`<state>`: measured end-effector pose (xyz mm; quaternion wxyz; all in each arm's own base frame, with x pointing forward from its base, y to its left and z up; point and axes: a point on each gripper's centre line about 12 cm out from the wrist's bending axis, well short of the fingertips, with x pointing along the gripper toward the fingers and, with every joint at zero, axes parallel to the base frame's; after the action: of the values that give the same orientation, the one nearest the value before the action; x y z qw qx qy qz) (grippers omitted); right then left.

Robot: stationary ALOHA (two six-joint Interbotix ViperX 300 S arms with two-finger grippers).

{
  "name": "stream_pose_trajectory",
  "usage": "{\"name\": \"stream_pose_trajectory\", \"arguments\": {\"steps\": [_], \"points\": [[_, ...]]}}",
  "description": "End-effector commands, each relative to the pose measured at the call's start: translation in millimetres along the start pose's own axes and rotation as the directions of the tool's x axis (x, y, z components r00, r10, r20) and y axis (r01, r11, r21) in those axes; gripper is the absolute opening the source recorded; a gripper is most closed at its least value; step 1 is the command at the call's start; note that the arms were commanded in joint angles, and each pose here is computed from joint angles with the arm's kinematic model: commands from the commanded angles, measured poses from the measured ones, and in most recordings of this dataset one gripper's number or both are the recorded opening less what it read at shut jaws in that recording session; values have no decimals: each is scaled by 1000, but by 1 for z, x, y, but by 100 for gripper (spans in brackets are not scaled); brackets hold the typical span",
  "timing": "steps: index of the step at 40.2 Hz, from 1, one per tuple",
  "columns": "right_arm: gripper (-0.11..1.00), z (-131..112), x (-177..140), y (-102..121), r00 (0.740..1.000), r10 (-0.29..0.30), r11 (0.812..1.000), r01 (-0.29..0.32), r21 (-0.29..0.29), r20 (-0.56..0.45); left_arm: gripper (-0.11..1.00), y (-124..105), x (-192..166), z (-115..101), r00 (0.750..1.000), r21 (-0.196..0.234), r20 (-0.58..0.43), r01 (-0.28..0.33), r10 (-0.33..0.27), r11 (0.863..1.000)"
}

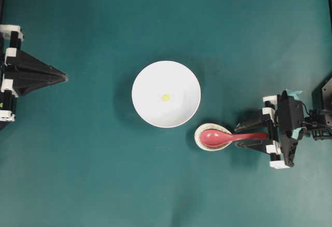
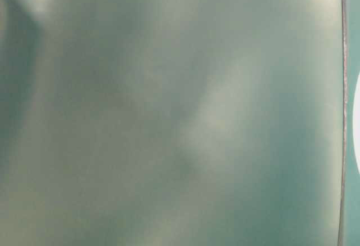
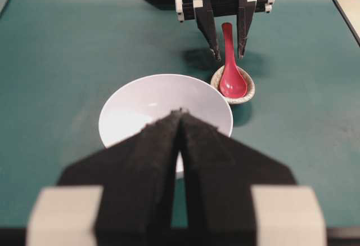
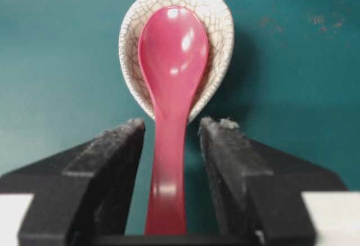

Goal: Scoop the yellow hexagonal prism block from the bowl with a spoon using the right arm.
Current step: 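Lower the right gripper and close it on the pink spoon handle, then lift the pink spoon and carry it over the white bowl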

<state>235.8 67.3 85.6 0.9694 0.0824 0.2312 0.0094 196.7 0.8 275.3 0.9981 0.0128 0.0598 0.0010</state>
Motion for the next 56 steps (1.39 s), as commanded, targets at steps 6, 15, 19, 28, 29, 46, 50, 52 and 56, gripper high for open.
{"name": "stream_pose_trajectory", "arguments": {"steps": [6,15,19,28,29,46,50,52,56], "points": [[44,4,1,2,1000,8,1000,-8,-3,21,-1,0,2,8,1000,1,18,-2,2,1000],[22,7,1,4,999,12,1000,-12,-4,31,-1,0,2,8,1000,1,18,-2,2,1000],[22,13,-1,4,999,17,1000,-17,0,45,-1,0,2,8,1000,3,20,-2,2,1000],[22,39,-10,7,994,39,999,-41,15,100,-1,0,2,8,1000,6,18,-2,2,1000],[22,43,-11,8,993,44,999,-46,16,108,-1,0,2,8,1000,6,18,-2,2,1000],[22,121,-25,-12,994,4,1000,-5,12,111,-1,0,2,4,1000,6,-11,-2,2,1000],[22,134,-23,-23,997,-23,1000,21,20,70,-1,0,2,4,1000,6,-18,-1,2,1000],[22,140,-21,-29,999,-35,999,34,24,38,-1,0,2,3,1000,6,-22,-1,1,1000],[22,150,-17,-39,998,-53,998,54,38,-27,-1,0,2,2,1000,6,-26,-1,1,1000]]}}
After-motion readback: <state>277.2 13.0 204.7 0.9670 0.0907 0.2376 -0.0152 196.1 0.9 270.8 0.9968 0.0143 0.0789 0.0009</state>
